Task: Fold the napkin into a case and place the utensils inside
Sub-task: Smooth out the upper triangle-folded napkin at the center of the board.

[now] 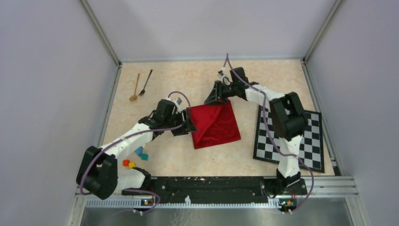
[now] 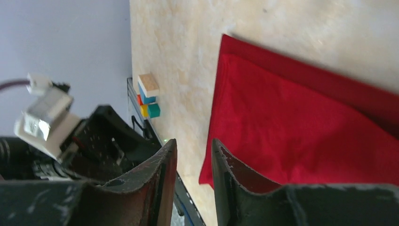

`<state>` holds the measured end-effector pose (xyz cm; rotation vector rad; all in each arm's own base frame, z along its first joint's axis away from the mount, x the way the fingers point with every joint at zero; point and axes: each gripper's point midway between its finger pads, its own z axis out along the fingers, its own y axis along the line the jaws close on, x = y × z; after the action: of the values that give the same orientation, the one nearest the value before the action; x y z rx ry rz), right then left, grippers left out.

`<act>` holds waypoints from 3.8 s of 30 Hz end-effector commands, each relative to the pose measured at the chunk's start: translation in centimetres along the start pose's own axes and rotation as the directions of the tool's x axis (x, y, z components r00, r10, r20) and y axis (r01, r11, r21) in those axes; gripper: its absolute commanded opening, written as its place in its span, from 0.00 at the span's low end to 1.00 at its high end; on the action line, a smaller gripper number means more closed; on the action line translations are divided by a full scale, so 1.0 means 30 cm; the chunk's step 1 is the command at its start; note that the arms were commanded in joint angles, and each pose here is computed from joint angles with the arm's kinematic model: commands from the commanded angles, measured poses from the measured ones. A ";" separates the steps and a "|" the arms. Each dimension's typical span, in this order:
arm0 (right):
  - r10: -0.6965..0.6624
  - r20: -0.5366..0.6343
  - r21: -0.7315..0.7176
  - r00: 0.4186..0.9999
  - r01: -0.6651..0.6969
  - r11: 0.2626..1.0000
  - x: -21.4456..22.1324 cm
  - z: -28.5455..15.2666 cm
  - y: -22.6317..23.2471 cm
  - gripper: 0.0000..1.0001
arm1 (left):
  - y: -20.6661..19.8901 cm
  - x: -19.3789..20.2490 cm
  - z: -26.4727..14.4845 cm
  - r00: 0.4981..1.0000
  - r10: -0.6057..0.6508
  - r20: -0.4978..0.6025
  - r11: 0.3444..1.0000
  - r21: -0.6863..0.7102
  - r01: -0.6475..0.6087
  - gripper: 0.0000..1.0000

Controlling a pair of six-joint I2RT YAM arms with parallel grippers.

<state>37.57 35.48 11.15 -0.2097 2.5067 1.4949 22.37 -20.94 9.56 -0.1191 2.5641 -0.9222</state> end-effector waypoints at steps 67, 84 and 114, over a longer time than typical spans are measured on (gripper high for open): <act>-0.032 0.032 0.089 0.999 0.029 0.996 0.223 -0.104 -0.181 0.30 | 0.109 -0.523 0.301 0.984 0.136 0.116 0.968 -0.228 -0.107 0.41; -0.026 0.027 0.083 0.999 0.023 0.996 0.229 -0.099 -0.186 0.29 | 0.183 -0.476 0.372 0.991 0.119 0.062 0.962 -0.255 -0.100 0.31; -0.013 0.019 0.081 1.000 0.011 0.997 0.246 -0.093 -0.203 0.28 | 0.127 -0.588 0.285 0.959 0.211 0.188 0.947 -0.282 -0.153 0.00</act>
<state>31.15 29.50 5.08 -0.1579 2.5811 1.3566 40.86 -19.36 3.64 -0.0701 2.5592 -0.4551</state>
